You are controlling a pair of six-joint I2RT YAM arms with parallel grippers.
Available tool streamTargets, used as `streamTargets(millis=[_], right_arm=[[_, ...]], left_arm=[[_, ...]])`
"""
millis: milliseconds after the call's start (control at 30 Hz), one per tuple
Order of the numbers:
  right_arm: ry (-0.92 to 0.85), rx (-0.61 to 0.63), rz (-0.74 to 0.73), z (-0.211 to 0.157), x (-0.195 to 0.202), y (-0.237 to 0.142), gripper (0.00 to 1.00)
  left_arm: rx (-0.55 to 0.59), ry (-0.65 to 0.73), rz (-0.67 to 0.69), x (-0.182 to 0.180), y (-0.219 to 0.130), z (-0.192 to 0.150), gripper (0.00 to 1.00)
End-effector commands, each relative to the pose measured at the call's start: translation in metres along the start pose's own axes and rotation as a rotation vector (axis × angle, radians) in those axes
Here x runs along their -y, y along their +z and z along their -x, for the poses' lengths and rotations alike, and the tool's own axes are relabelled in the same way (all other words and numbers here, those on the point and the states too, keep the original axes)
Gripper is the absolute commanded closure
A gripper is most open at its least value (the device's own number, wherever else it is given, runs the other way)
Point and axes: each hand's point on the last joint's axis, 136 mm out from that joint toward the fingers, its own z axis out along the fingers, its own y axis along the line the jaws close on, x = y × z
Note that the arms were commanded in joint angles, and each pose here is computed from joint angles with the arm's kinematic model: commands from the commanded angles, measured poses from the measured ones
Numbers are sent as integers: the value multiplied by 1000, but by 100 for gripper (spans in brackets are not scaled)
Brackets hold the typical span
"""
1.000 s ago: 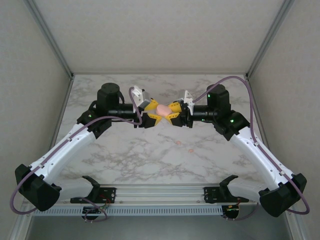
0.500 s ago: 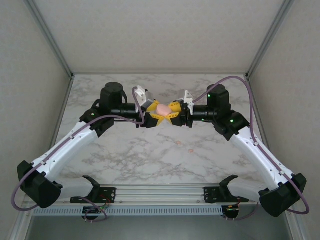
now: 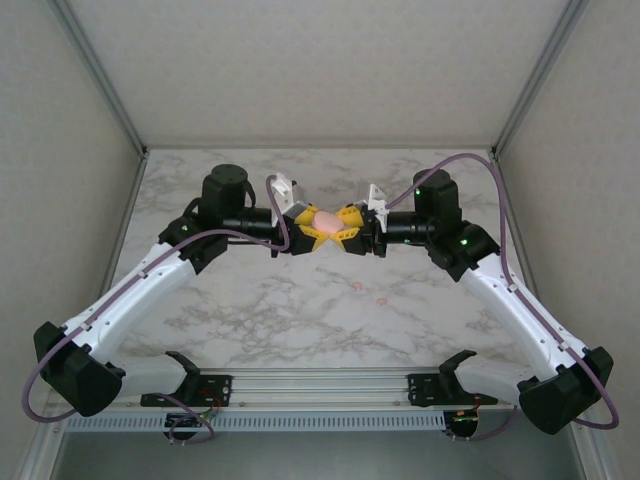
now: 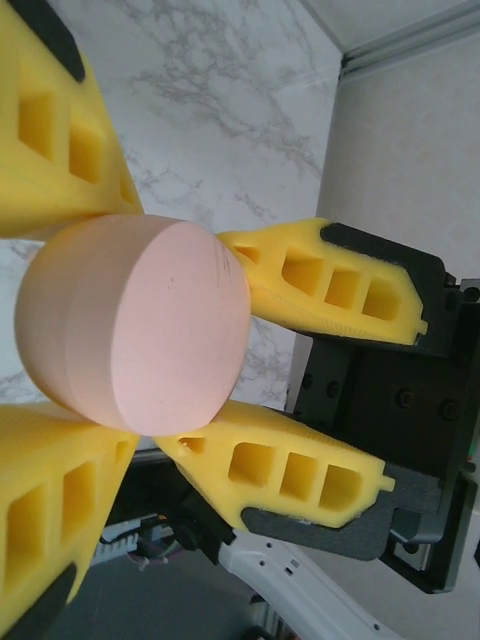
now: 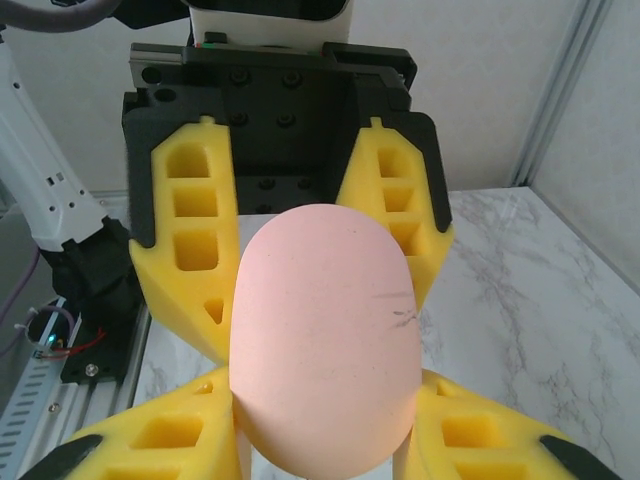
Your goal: Insert the wireless bluetooth earbuds into the charging case
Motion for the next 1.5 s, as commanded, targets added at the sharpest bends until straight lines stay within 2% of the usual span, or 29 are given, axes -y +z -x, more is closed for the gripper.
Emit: streamTargets(millis=[0,133,233,567,700,900,1067,1167,1233,1300,1400,1467], right_arm=[[7,-16,7,1,-3,-3,66],[62,-13,-27,7,4,-4,58],[124,-9,-52,13,11,-6,50],[318,-8,-38,18,28,-11,45],[398,-11,-109,20,47,-11,41],[523,5,-218,33,66,-19,34],[581,30,-306,38,65,-39,31],[657,-8,-528,10,82,-67,33],[803,-57,-689,-34,98,-89,42],[979,-129,-786,-86,106,-105,50],[1317,-287,-872,-170,97,-112,58],[1457,-361,-803,-205,80,-94,58]], left_arm=[[38,50,-22,7,-3,20,68],[32,47,-17,6,-2,14,77],[35,51,-15,8,-2,10,79],[34,80,-7,11,-5,1,82],[50,82,5,10,-5,2,82],[99,36,83,-5,-4,-1,82],[150,-50,219,-32,-5,-11,82],[180,-94,294,-44,-10,-22,83],[204,-112,346,-51,-17,-25,83],[220,-113,386,-53,-24,-25,83],[231,-107,424,-53,-33,-23,82],[232,-99,437,-51,-38,-22,82]])
